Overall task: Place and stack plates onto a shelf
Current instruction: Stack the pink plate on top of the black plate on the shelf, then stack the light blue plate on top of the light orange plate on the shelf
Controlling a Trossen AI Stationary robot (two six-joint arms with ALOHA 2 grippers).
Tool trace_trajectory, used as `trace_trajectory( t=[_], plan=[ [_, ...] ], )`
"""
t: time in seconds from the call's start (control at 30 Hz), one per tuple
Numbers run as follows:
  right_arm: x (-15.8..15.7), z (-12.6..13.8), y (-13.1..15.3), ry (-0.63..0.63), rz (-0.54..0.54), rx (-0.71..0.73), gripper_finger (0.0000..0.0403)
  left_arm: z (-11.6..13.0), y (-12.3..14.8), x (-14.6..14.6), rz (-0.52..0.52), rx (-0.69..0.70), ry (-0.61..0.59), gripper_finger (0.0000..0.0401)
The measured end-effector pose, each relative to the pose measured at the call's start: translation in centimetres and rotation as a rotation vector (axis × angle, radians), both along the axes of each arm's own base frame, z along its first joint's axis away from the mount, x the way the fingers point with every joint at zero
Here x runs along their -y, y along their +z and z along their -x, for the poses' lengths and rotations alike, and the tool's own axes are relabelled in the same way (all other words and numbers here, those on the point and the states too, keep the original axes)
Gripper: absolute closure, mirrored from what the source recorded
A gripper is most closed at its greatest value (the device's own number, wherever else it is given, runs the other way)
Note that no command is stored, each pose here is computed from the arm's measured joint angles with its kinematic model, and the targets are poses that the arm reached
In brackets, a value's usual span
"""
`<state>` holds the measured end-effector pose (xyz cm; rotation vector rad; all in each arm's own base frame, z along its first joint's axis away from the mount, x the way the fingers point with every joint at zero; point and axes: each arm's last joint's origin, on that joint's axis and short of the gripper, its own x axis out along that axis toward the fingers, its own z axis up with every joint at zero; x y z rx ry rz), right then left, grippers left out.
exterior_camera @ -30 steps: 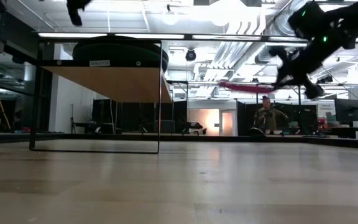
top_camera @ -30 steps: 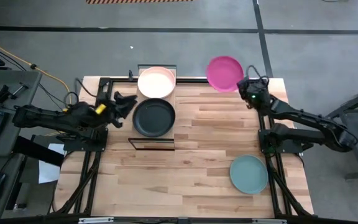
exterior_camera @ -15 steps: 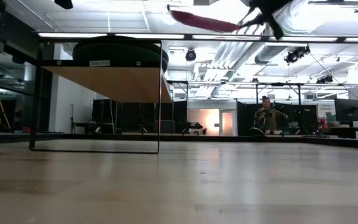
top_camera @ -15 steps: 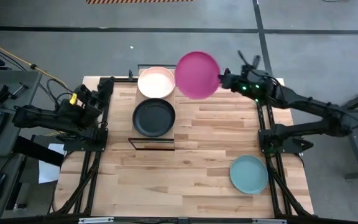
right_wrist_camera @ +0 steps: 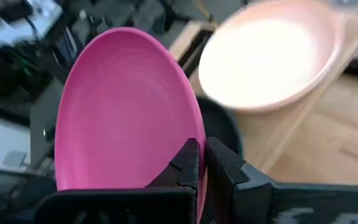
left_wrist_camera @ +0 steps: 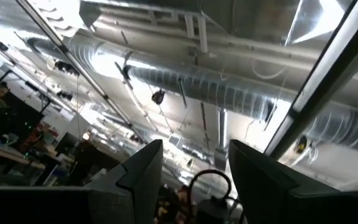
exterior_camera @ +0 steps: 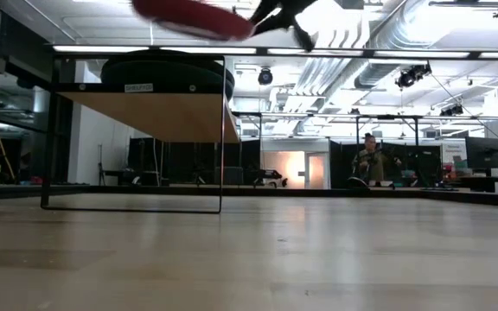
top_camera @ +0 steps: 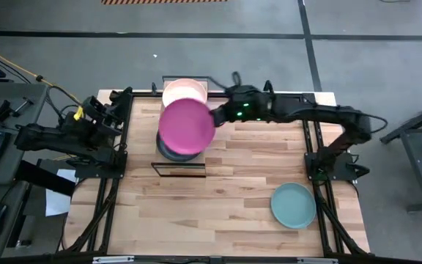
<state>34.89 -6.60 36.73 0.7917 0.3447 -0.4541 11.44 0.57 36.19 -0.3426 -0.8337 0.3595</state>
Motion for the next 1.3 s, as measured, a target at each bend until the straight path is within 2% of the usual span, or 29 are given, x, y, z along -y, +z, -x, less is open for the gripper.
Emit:
trace_trajectory(
  t=[0.13, 0.3, 0.5, 0.87, 1.0, 1.3],
  plan=[
    [0.2, -2.7, -2.1, 0.047, -0.054, -0.05, 0.0403, -0.3, -0.2, 0.0, 0.014, -0.03, -0.02, 0.0227],
    [0.4, -4.3, -4.2, 0.056, -0.139, -0.086, 0.0403, -0.4, -0.4, 0.0, 0.034, -0.036, -0.04, 0.0227],
    [0.3, -4.3, -4.8, 0.044, -0.188, -0.124, 0.0403, -0.4, -0.4, 0.0, 0.037, -0.034, -0.044, 0.0227],
    [0.4, -4.3, -4.8, 0.053, -0.17, -0.132, 0.0397, -0.5, -0.4, 0.0, 0.037, -0.041, -0.044, 0.0227],
    [0.5, -4.3, -4.8, 0.05, -0.159, -0.126, 0.0361, -0.5, -0.4, 0.0, 0.038, -0.041, -0.045, 0.0227],
    [1.1, -3.7, -3.4, 0.091, -0.088, -0.077, 0.023, -0.5, -0.4, 0.0, 0.038, -0.041, -0.045, 0.0227]
  ],
)
